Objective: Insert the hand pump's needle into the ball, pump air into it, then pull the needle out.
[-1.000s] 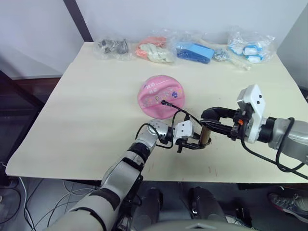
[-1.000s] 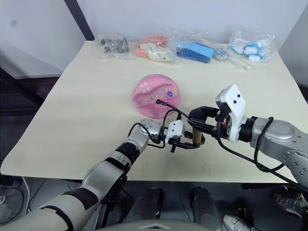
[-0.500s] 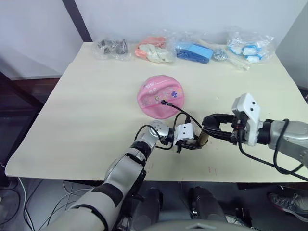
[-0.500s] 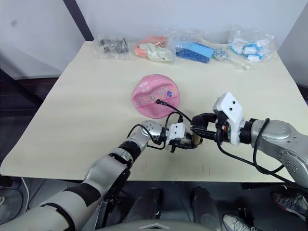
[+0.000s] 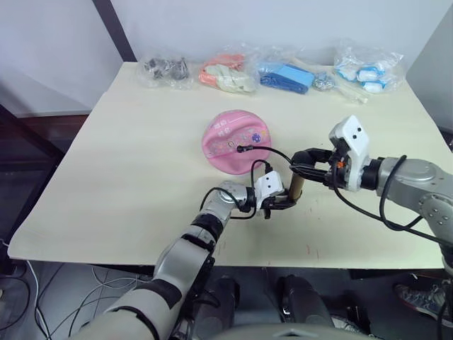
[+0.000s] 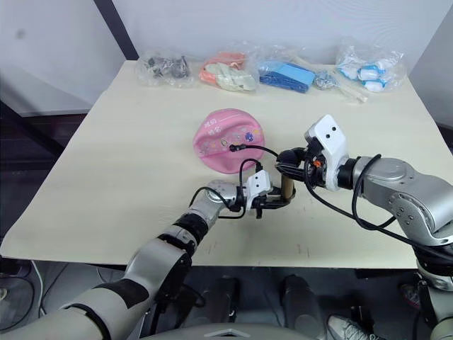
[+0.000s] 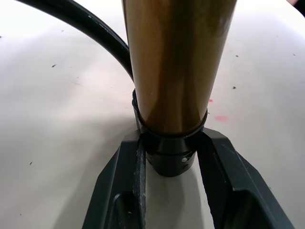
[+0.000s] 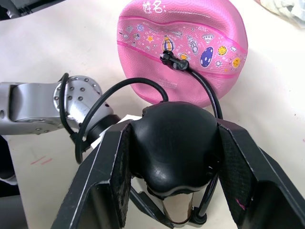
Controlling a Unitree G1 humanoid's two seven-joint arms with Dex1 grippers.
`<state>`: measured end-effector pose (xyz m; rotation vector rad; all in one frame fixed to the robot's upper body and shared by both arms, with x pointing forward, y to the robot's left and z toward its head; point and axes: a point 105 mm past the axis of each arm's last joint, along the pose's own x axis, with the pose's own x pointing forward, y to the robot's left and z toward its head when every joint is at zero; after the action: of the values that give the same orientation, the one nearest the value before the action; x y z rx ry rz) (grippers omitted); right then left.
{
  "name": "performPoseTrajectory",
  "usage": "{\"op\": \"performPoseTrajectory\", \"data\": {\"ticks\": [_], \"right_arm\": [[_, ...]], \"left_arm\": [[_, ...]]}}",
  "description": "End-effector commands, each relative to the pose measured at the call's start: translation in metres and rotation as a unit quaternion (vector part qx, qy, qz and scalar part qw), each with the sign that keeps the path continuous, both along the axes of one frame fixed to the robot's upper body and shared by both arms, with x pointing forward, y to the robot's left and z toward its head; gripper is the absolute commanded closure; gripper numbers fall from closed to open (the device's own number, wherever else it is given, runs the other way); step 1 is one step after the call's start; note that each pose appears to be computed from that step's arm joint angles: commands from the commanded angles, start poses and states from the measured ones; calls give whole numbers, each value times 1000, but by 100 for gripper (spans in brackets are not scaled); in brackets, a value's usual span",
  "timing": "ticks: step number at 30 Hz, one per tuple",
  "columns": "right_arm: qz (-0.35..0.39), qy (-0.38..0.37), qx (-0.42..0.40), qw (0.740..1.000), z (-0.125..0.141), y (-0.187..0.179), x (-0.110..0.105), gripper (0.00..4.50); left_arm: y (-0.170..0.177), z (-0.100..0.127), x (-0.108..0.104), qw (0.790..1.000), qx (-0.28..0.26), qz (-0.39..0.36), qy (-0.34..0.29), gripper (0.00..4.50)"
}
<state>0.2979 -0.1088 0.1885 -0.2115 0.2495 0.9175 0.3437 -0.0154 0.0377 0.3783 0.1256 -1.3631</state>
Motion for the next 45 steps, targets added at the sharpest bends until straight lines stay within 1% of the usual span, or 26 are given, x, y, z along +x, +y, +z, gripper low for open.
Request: {"op": "performPoseTrajectory", "data": {"ticks": [1, 5, 10, 15, 25, 32, 37, 41, 45], "right_arm": [[-28, 6, -19, 999, -7, -8, 7, 256], [-34, 24, -19, 999, -18, -11, 7, 256], [-42, 43, -13, 998, -30, -14, 7, 256], [-45, 46, -7, 998, -33, -15, 6, 256], [-40, 46, -9, 998, -33, -11, 4, 256], [-56, 50, 0, 997, -32, -20, 2, 256], [-56, 55, 4, 997, -36, -17, 3, 256], [-44, 14, 31, 998, -1, -11, 6, 256], [-31, -14, 45, 998, 32, -8, 2, 256]], "left_arm": [[-10, 7, 0, 1000, -14, 10, -13, 343], [-13, 0, -5, 999, -23, 30, 2, 343], [-12, -7, -11, 999, -14, 43, 9, 343], [-6, -16, -14, 998, 4, 54, 15, 343], [-1, -18, -21, 997, -2, 71, 26, 343], [2, -17, -21, 997, 0, 76, 28, 343], [5, -24, -23, 996, 12, 82, 32, 343], [5, -29, -21, 995, 30, 86, 32, 343], [5, -34, -20, 995, 46, 87, 31, 343]]}}
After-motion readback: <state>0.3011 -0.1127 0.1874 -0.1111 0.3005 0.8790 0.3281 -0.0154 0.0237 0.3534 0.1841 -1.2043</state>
